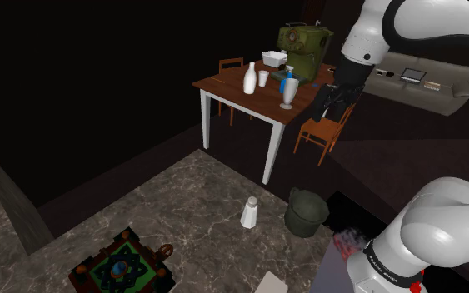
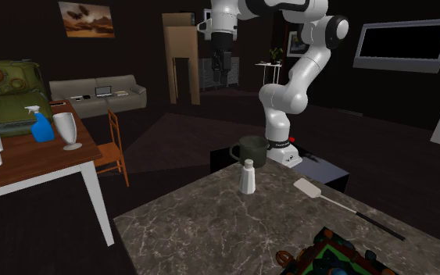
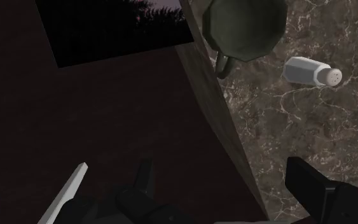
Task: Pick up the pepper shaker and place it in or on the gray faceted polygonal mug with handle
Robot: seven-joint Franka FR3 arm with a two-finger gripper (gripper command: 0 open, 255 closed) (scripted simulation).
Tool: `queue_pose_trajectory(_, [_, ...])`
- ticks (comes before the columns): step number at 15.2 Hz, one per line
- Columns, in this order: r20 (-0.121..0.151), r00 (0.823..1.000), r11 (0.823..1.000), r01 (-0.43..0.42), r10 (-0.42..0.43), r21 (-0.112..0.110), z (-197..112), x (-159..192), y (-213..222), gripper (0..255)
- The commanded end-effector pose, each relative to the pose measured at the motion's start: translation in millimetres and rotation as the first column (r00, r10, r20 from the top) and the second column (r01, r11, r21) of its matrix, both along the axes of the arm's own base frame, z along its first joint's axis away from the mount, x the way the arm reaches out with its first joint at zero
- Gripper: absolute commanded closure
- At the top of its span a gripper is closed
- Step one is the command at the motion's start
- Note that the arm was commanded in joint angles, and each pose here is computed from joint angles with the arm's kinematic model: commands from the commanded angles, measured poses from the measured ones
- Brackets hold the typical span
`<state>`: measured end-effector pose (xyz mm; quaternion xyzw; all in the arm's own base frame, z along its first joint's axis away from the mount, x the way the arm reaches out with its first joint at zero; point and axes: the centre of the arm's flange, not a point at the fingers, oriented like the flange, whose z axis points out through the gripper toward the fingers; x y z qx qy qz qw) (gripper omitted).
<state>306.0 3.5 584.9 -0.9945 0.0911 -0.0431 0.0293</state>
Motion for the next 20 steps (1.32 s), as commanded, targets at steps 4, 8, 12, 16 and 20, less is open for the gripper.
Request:
queue_pose_trajectory(4, [-0.023, 1.0, 1.0, -0.002, 0.002, -0.01, -24, 9, 33, 0])
queue_pose_trajectory(8, [-0.054, 0.999, 1.0, -0.006, 0.004, -0.023, -56, 19, 76, 0])
queue_pose_trajectory(12, [-0.086, 0.996, 0.999, -0.01, 0.006, -0.036, -89, 29, 119, 0])
queue_pose_trajectory(16, [-0.117, 0.993, 0.999, -0.014, 0.008, -0.049, -123, 37, 161, 0])
queue_pose_trajectory(20, [-0.147, 0.989, 0.998, -0.018, 0.009, -0.062, -158, 44, 203, 0])
